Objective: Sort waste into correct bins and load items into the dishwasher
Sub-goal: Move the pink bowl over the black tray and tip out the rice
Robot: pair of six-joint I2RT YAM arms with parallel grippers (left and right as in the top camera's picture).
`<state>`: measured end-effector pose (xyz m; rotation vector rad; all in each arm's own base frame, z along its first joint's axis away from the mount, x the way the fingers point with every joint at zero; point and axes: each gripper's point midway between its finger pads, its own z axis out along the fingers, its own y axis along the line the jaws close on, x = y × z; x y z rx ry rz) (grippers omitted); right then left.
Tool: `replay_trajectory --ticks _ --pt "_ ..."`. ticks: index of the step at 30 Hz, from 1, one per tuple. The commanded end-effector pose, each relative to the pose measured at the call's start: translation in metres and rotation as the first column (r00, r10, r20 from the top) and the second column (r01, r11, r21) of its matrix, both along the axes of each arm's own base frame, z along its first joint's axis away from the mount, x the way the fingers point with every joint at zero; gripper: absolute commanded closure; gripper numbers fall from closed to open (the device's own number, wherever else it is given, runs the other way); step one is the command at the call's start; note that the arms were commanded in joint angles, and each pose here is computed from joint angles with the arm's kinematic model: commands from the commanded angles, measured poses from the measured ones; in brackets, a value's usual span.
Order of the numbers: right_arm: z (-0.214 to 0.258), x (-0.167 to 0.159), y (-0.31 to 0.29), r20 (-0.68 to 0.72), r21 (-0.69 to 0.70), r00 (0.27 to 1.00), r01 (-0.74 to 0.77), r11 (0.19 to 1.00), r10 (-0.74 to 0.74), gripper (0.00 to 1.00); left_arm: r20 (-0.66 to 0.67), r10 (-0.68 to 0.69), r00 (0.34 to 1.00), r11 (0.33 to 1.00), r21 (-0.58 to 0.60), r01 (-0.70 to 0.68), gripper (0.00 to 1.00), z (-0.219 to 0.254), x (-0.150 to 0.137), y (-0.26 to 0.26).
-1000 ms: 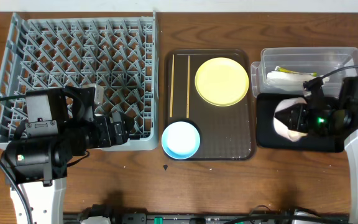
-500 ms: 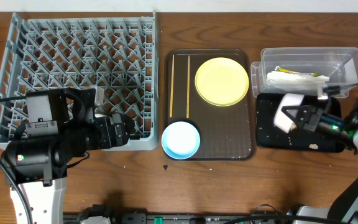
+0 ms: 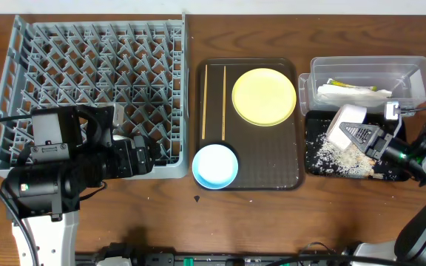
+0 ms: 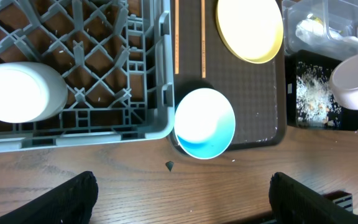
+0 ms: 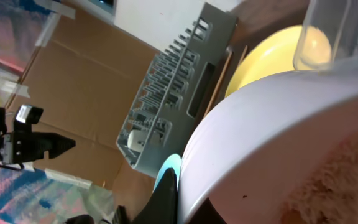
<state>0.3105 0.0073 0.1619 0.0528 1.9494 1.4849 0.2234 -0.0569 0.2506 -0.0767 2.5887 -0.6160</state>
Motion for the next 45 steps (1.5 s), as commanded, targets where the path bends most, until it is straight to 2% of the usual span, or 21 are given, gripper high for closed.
replay_trajectory --ticks 1,3,5,8,10,11,14,16,17,20,22,23,26,28,29,31,33,35,36,40,45 --pt "0.014 -0.001 -0.005 0.084 0.054 0.996 0.015 0.998 -0.019 0.99 0.018 -0.027 0.999 1.0 -0.004 0.027 0.11 0.006 0.0 -0.003" --pt "-0.004 0.004 -0.014 0.046 -0.039 0.998 0.035 0.999 -0.033 0.99 0.018 -0.027 0.999 1.0 -0.004 0.027 0.11 0.006 0.0 -0.003" --pt "0.0 0.005 -0.018 -0.03 0.045 0.998 0.059 0.997 -0.057 0.99 0.018 -0.027 0.999 1.0 -0.004 0.027 0.11 0.006 0.0 -0.003" --pt "0.013 0.002 -0.016 0.039 0.083 0.998 0.048 0.995 -0.051 0.99 0.019 -0.027 0.999 1.0 -0.004 0.027 0.11 0.006 0.0 -0.003" --pt "-0.009 0.006 -0.023 -0.073 0.014 0.994 0.078 0.997 -0.077 0.99 0.019 -0.027 0.999 1.0 -0.004 0.027 0.11 0.006 0.0 -0.003" --pt "-0.007 0.006 -0.023 -0.122 0.053 0.989 0.088 0.995 -0.081 0.99 0.019 -0.027 0.999 1.0 -0.004 0.027 0.11 0.006 0.0 -0.003" --pt "0.011 0.0 -0.015 -0.011 0.099 0.999 0.054 0.994 -0.053 0.99 0.019 -0.027 0.999 1.0 -0.004 0.027 0.11 0.006 0.001 -0.003" --pt "-0.011 0.004 -0.02 -0.126 0.025 0.989 0.08 0.996 -0.076 0.99 0.022 -0.027 0.999 1.0 -0.004 0.027 0.11 0.006 0.001 -0.003" --pt "-0.006 0.003 -0.019 -0.159 0.08 0.985 0.086 0.993 -0.072 0.99 0.022 -0.027 0.999 1.0 -0.004 0.027 0.11 0.006 0.001 -0.003" --pt "0.009 -0.001 -0.014 -0.047 0.098 0.997 0.058 0.993 -0.054 0.99 0.022 -0.027 0.999 1.0 -0.004 0.027 0.11 0.006 0.001 -0.003" --pt "-0.02 0.002 -0.023 -0.198 -0.005 0.975 0.098 0.995 -0.097 0.99 0.022 -0.027 0.999 1.0 -0.004 0.027 0.11 0.006 0.001 -0.003" --pt "-0.025 0.001 -0.023 -0.314 0.029 0.942 0.129 0.991 -0.114 0.99 0.022 -0.027 0.999 1.0 -0.004 0.027 0.11 0.006 0.001 -0.003" --pt "-0.007 -0.003 -0.013 -0.215 0.078 0.974 0.086 0.993 -0.067 0.99 0.022 -0.027 0.999 1.0 -0.004 0.027 0.11 0.006 0.001 -0.003" --pt "-0.031 -0.001 -0.022 -0.327 -0.024 0.937 0.119 0.993 -0.121 0.99 0.022 -0.027 0.999 1.0 -0.004 0.027 0.11 0.006 0.001 -0.003" --pt "-0.027 -0.003 -0.019 -0.376 0.034 0.92 0.133 0.99 -0.111 0.99 0.022 -0.027 0.999 1.0 -0.004 0.027 0.11 0.006 0.001 -0.003" --pt "0.012 -0.007 -0.005 -0.187 0.167 0.982 0.069 0.983 -0.037 0.99 0.021 -0.027 0.999 1.0 -0.004 0.027 0.11 0.006 0.001 -0.003" --pt "0.01 -0.007 -0.004 -0.109 0.087 0.993 0.045 0.995 -0.036 0.99 0.022 -0.027 0.999 1.0 -0.004 0.027 0.11 0.006 0.001 -0.003" --pt "-0.018 -0.005 -0.011 -0.324 0.02 0.942 0.101 0.995 -0.089 0.99 0.022 -0.027 0.999 1.0 -0.004 0.027 0.11 0.006 0.001 -0.003" --pt "-0.018 -0.007 -0.01 -0.348 0.026 0.933 0.105 0.994 -0.09 0.99 0.022 -0.027 0.999 1.0 -0.004 0.027 0.11 0.006 0.001 -0.003" --pt "-0.006 -0.014 0.004 -0.293 -0.029 0.954 0.053 0.998 -0.059 0.99 0.023 -0.027 0.999 1.0 -0.004 0.027 0.11 0.006 0.001 -0.003" --pt "-0.009 -0.03 0.049 -0.298 -0.316 0.954 -0.089 0.945 -0.01 0.99 0.039 -0.023 0.999 1.0 -0.004 0.024 0.11 0.008 0.006 -0.003"
